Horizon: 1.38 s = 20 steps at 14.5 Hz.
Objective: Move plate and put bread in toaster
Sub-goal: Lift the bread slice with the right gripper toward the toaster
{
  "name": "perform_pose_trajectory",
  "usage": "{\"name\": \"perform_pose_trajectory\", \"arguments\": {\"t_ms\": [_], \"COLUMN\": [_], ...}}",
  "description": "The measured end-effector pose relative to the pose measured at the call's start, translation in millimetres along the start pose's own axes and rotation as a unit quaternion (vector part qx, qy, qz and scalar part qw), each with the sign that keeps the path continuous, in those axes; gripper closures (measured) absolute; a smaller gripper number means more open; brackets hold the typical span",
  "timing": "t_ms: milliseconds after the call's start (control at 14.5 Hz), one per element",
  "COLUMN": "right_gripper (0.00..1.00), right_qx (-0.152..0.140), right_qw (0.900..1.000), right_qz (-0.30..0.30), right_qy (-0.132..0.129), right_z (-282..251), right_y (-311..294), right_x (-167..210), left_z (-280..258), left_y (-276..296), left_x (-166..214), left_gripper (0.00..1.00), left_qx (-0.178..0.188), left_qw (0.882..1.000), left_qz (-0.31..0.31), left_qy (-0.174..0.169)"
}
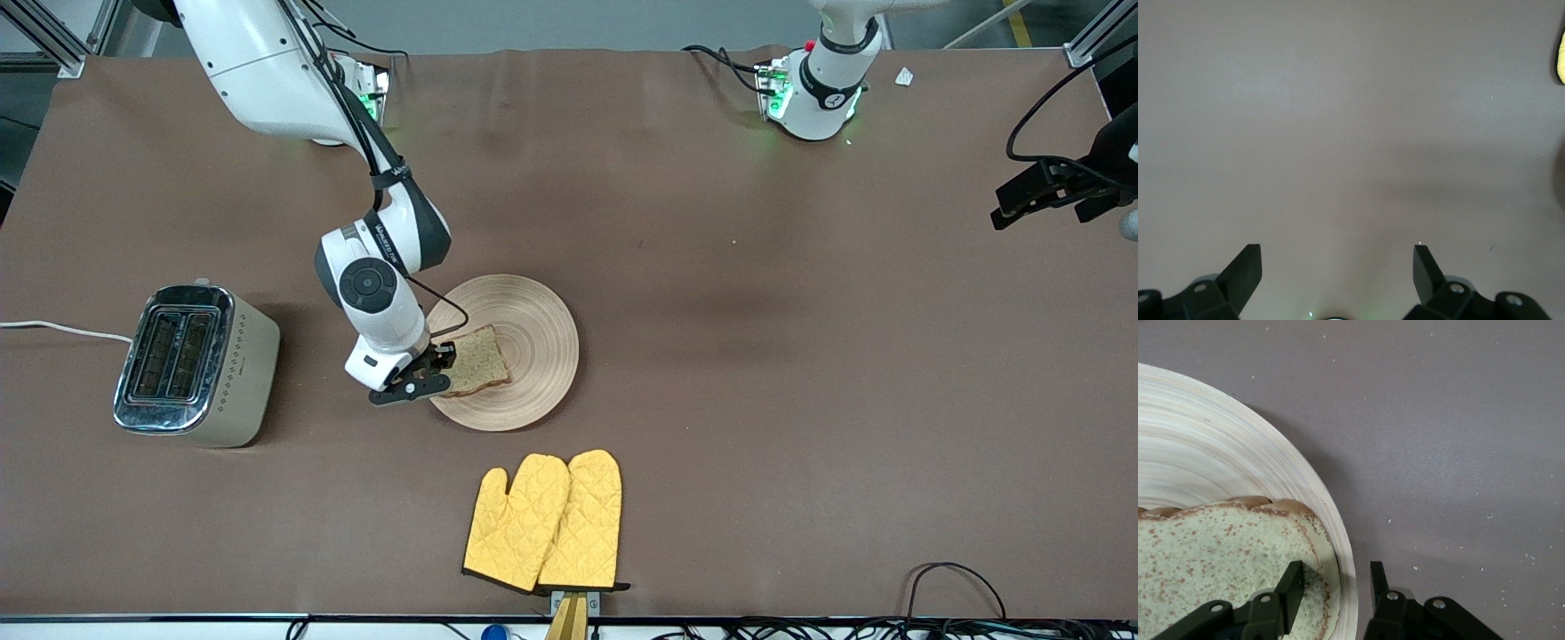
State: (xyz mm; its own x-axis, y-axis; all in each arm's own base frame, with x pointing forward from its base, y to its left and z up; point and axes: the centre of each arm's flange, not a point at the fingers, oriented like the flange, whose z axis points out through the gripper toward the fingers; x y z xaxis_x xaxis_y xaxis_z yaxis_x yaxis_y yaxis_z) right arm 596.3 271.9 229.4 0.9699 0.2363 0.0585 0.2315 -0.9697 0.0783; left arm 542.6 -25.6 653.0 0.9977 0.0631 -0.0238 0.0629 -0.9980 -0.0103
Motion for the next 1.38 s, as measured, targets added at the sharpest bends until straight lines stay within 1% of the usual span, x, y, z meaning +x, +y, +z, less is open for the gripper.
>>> {"name": "perform_pose_trajectory", "arguments": {"t_ms": [69, 206, 275, 344, 413, 482, 551, 688, 964, 1101, 1239, 1377], "right_gripper": [0.53, 0.61, 0.61, 0.64, 0.78, 0.82, 0.83, 0.94, 0.97, 0.97, 0.97, 0.97], "right_qx": [0.000, 0.001, 0.001, 0.001, 0.002, 0.002, 0.001, 0.001, 0.001, -0.001, -0.007, -0.014], "right_qw": [1.000, 1.000, 1.000, 1.000, 1.000, 1.000, 1.000, 1.000, 1.000, 1.000, 1.000, 0.999], "right_qz": [0.000, -0.001, -0.002, -0.002, -0.003, -0.004, -0.005, -0.005, -0.005, -0.005, 0.002, 0.030], "right_qy": [0.000, 0.000, 0.000, 0.000, 0.000, 0.000, 0.000, 0.000, -0.001, -0.006, -0.024, -0.039], "right_z": [0.0, -0.2, -0.2, -0.3, -0.4, -0.4, -0.4, -0.3, -0.6, -2.2, -12.3, -33.4], "right_y": [-0.4, -1.6, -2.3, -3.0, -4.5, -5.7, -6.2, -6.2, -6.2, -6.0, -5.5, -6.6], "right_x": [-0.1, -0.2, -0.4, -0.5, -0.8, -1.1, -1.2, -1.3, -1.1, -0.2, 5.2, 15.9], "left_z": [1.9, 2.4, 1.9, 1.5, 1.5, 2.0, 3.0, 7.2, 9.0, 11.6, 17.6, 24.0], "left_y": [1.9, 3.1, 2.9, 2.9, 2.9, 3.0, 3.3, 4.1, 4.0, 3.3, 2.8, 3.1], "left_x": [-3.0, -7.7, -8.8, -9.2, -9.1, -9.0, -8.7, -6.3, -3.4, -1.8, 3.2, 7.9], "left_gripper": [0.00, 0.00, 0.00, 0.00, 0.00, 0.00, 0.00, 0.00, 0.00, 0.00, 0.00, 0.00], "left_qx": [0.001, 0.001, 0.002, 0.002, 0.002, 0.002, 0.002, 0.001, 0.001, 0.001, 0.000, 0.000], "left_qw": [1.000, 1.000, 1.000, 1.000, 1.000, 1.000, 1.000, 1.000, 1.000, 1.000, 1.000, 1.000], "left_qz": [0.002, 0.003, 0.003, 0.003, 0.003, 0.003, 0.003, 0.004, 0.005, 0.004, 0.003, 0.004], "left_qy": [-0.002, -0.004, -0.003, -0.003, -0.002, -0.003, -0.003, -0.002, 0.002, 0.000, -0.002, -0.005]}}
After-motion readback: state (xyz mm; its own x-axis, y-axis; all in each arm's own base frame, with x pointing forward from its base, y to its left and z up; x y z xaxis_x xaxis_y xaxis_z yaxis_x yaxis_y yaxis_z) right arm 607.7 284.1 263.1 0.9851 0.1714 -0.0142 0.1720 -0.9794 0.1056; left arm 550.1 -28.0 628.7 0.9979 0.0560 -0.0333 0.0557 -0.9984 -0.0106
